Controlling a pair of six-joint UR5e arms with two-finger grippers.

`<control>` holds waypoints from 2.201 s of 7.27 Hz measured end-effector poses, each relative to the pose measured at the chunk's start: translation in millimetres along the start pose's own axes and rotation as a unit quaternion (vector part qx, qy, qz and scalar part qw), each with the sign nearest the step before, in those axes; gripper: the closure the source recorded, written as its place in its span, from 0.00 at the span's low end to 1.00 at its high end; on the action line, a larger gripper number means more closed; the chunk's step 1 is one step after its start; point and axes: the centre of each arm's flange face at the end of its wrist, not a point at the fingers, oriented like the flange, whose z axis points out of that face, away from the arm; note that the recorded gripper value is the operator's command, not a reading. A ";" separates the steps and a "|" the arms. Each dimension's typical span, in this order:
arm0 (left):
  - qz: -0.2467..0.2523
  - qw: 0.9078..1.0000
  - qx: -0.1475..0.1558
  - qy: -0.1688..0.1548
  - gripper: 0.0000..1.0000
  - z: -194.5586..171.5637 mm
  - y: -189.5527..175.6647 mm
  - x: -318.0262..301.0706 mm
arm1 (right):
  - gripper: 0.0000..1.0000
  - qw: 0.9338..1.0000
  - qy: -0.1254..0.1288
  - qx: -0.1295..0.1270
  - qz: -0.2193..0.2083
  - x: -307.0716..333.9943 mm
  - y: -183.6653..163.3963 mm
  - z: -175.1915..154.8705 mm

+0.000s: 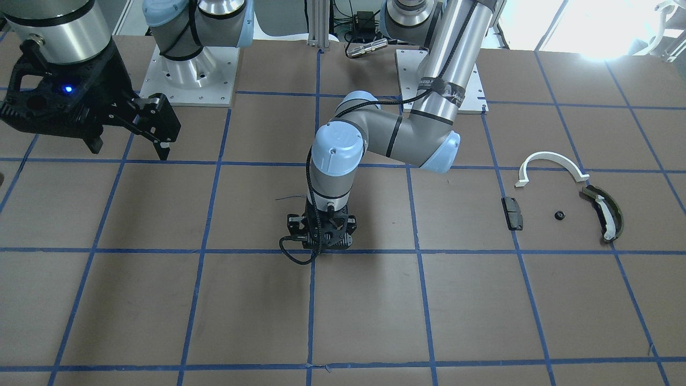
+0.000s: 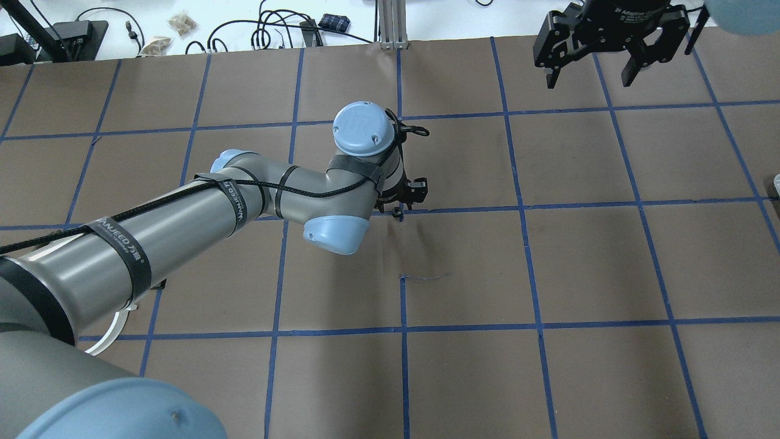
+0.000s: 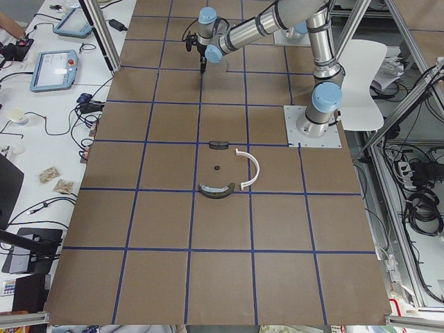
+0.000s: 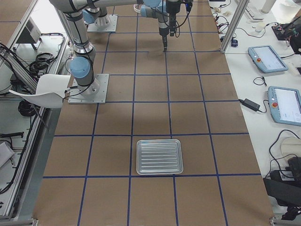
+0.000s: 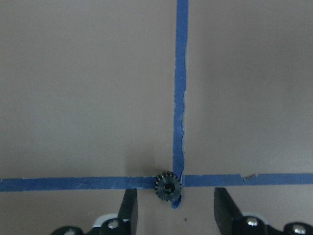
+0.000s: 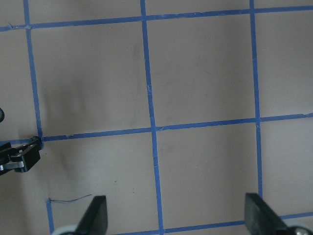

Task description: Place bearing gear from tray to pile

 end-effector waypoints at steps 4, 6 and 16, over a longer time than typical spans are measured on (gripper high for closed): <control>-0.014 1.000 -0.005 -0.012 0.46 15.6 -3.4 2.6 | 0.00 1.000 -0.002 -0.001 -0.001 -1.3 0.0 2.1; -0.028 0.999 -0.005 -0.016 0.72 18.6 -4.2 3.2 | 0.00 1.000 -0.004 -0.003 -0.005 -2.6 -0.5 7.7; 0.116 0.988 -0.072 -0.077 0.95 -91.8 -53.8 -218.8 | 0.00 1.000 -0.029 0.005 -0.005 -9.3 -0.9 6.7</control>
